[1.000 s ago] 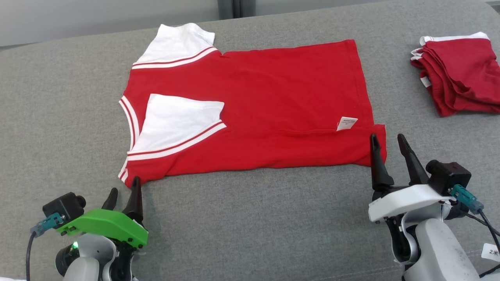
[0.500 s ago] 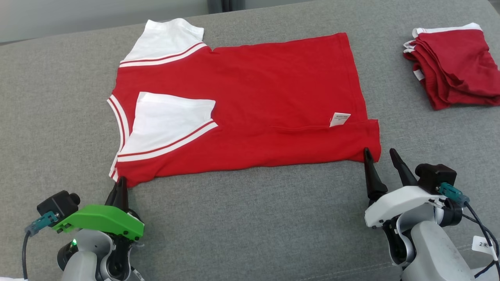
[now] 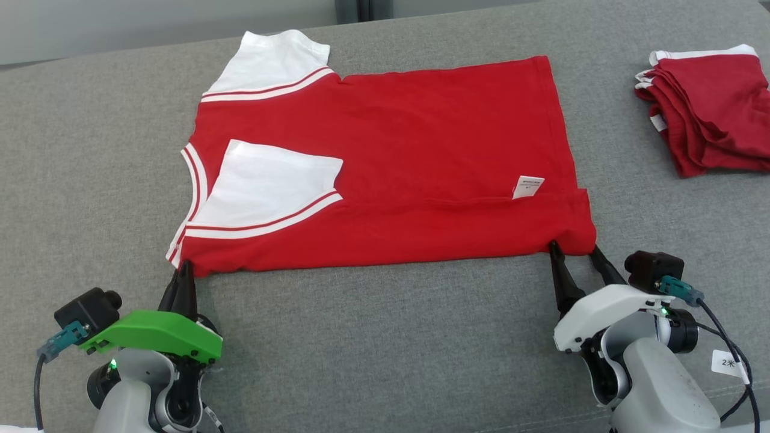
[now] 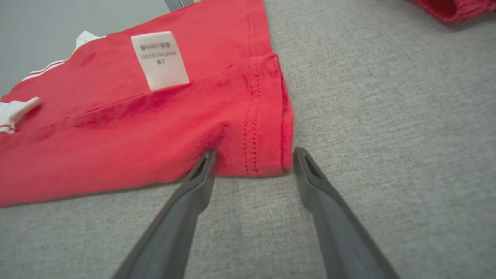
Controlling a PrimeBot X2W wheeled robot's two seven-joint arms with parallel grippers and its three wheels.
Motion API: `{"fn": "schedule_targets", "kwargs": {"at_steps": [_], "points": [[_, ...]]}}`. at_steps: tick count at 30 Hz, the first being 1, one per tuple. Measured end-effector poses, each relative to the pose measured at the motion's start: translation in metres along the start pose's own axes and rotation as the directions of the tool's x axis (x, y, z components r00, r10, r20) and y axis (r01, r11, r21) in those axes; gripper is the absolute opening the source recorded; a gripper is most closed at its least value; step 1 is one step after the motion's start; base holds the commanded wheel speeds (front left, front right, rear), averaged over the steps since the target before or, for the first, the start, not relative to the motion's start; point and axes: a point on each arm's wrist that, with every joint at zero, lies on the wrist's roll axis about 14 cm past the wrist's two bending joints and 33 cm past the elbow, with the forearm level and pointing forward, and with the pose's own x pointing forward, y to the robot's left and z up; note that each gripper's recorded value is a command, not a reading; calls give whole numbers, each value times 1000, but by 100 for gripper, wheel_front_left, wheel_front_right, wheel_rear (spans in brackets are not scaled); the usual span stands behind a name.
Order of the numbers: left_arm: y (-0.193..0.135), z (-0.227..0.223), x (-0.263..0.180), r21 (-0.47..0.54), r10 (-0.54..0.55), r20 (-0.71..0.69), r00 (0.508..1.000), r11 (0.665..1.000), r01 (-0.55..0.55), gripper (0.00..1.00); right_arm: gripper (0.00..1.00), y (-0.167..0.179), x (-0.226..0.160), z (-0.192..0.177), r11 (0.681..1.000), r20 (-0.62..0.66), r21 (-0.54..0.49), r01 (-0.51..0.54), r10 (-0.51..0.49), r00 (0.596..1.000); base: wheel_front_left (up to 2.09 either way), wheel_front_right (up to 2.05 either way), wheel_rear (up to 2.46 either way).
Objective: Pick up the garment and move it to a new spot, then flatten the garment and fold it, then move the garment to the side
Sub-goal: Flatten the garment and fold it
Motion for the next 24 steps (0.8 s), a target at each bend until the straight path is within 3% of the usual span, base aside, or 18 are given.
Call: {"fn": "schedule_targets", "kwargs": {"at_steps": [2,3,5,6,17,24], "points": [[-1,1,-1,3,-3,4,1000,1000,3,0,40,3,1,-1,1000,-5,18,-6,6,1000,0,0,0],[-2,1,-2,4,-5,6,1000,1000,5,0,34,4,1,-2,1000,-6,25,-8,9,1000,0,0,0],[-2,3,-3,5,-7,11,1000,1000,7,0,4,5,1,0,999,-4,39,-9,10,1000,0,0,0],[-2,4,-4,4,-8,18,1000,1000,8,0,0,5,2,2,999,3,43,-9,9,1000,0,0,0],[-13,21,-23,14,-65,76,995,998,64,0,0,12,3,46,997,130,66,-32,23,991,0,0,0],[-5,0,-62,-10,-51,19,998,999,52,0,0,12,-27,29,997,58,66,-40,36,998,0,0,0]]}}
